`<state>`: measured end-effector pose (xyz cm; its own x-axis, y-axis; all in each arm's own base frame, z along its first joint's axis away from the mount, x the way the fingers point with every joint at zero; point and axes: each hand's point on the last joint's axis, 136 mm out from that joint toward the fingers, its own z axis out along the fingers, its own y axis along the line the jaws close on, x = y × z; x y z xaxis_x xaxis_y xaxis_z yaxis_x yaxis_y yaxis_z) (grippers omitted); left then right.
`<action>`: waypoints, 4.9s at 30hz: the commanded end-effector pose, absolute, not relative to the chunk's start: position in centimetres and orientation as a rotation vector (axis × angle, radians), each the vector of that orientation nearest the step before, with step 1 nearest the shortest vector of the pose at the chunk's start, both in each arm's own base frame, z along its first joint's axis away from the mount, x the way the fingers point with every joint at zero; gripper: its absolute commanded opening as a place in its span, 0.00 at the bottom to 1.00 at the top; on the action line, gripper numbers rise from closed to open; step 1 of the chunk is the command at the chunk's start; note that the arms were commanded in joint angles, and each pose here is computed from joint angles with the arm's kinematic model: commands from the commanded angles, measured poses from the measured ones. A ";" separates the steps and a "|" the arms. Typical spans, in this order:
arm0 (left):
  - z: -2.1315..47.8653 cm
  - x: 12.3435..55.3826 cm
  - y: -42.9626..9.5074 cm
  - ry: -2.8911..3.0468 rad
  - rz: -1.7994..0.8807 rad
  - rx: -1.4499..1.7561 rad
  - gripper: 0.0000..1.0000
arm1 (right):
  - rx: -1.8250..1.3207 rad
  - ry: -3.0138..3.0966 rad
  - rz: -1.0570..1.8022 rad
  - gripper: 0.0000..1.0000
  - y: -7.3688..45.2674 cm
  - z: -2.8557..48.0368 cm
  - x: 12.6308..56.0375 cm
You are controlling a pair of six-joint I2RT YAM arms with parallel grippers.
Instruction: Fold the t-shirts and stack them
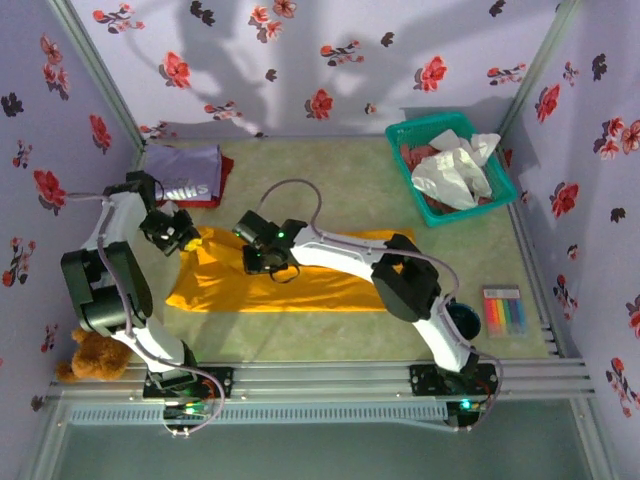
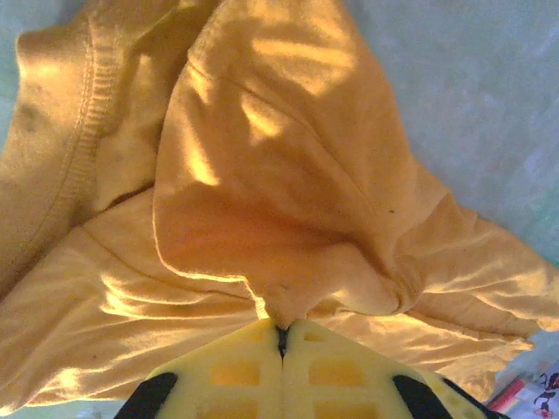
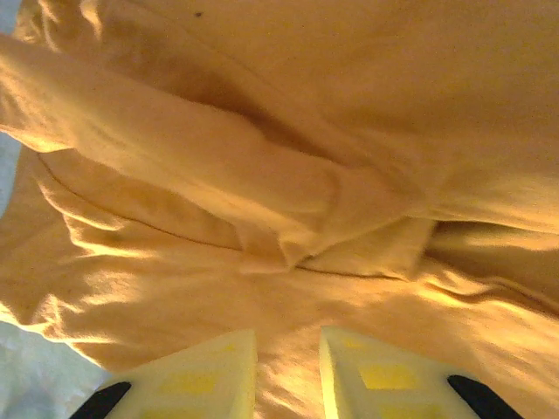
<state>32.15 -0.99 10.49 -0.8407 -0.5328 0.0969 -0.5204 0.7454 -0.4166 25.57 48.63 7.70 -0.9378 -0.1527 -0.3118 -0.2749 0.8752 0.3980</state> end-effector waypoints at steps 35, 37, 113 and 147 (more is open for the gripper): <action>9.7 31.9 -1.4 2.917 -0.742 -0.864 0.00 | -0.514 2.850 0.472 0.31 51.5 3.5 24.9; 9.6 31.8 -1.4 2.918 -0.744 -0.865 0.00 | -0.516 2.857 0.462 0.30 51.4 3.0 24.8; 7.2 18.2 -4.6 2.872 -0.716 -1.217 0.14 | -0.587 2.916 0.413 0.23 43.7 7.1 20.6; 6.3 27.5 -4.4 2.791 -0.591 -1.128 0.00 | -0.090 2.952 0.140 0.31 22.8 7.7 28.3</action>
<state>26.79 -4.08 7.30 -0.7142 -0.6936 0.0942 -0.6694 0.6373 -0.3818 27.86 24.80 6.51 -0.9878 -0.0658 -0.1408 -0.0828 0.9895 0.1184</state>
